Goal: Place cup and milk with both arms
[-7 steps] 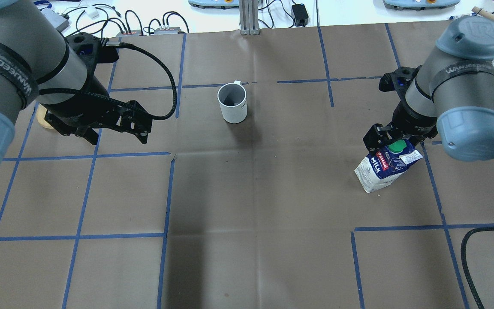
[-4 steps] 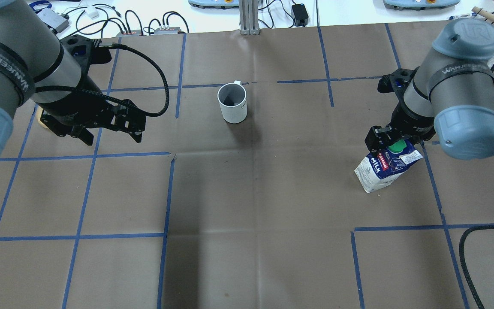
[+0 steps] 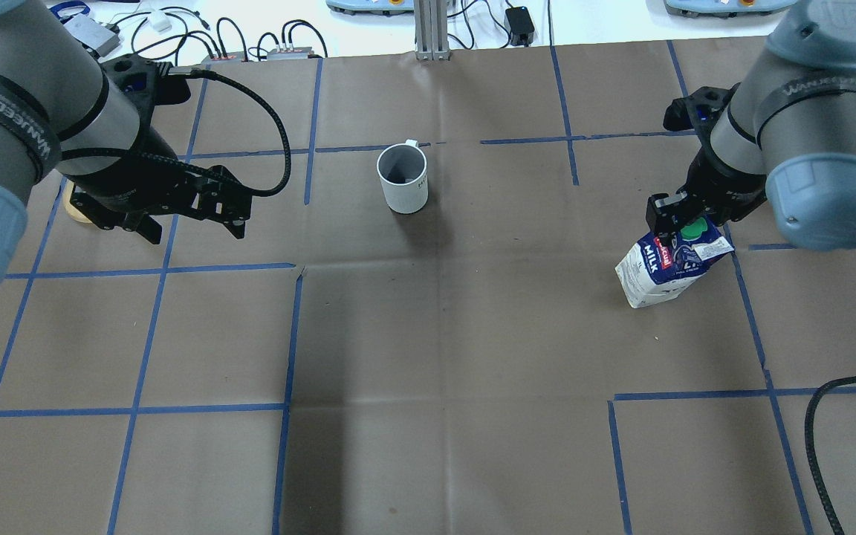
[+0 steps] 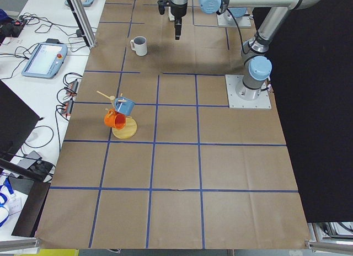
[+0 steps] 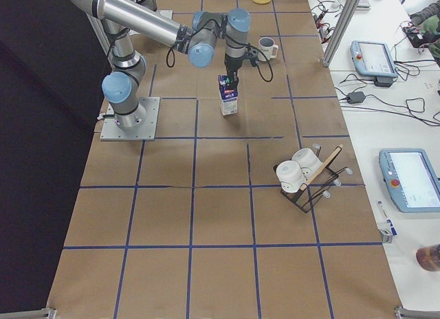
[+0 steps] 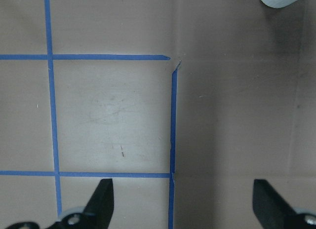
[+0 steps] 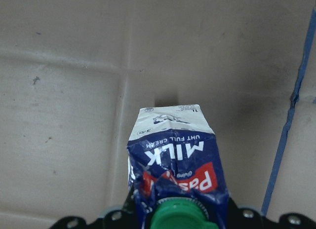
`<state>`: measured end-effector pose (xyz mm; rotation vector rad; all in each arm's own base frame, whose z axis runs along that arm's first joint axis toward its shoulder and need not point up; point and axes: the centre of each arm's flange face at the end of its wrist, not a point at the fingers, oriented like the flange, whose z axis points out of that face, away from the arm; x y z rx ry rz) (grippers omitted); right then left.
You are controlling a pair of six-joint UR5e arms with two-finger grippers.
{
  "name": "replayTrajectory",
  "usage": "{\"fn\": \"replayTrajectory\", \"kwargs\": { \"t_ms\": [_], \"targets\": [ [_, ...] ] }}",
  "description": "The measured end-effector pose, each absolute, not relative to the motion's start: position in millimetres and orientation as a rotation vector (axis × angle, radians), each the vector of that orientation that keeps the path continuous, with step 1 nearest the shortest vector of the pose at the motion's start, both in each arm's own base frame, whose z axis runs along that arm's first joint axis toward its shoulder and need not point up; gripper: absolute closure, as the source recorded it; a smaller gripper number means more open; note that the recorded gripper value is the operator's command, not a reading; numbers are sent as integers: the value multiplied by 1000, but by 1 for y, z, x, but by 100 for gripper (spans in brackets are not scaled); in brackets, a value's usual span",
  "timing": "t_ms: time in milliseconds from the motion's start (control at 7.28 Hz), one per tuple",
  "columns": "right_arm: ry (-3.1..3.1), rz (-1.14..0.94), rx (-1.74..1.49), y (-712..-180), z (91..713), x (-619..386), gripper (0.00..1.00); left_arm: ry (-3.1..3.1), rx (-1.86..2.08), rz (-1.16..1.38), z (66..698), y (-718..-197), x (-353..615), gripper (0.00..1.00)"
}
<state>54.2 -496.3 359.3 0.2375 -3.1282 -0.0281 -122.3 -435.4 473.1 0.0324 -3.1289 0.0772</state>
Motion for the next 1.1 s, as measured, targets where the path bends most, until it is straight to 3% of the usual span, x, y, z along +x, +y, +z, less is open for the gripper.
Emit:
{"fn": "replayTrajectory", "kwargs": {
  "t_ms": [412,687,1099],
  "targets": [
    [-3146,-44,109,-523,411,63,46,-3127,31,77,474,-432,-123,0],
    [-3139,-35,54,-578,431,112,46,-3128,31,75,474,-431,-122,0],
    [-3133,-93,-71,-676,412,226,46,-3129,29,73,474,-429,-123,0]
  ]
}}
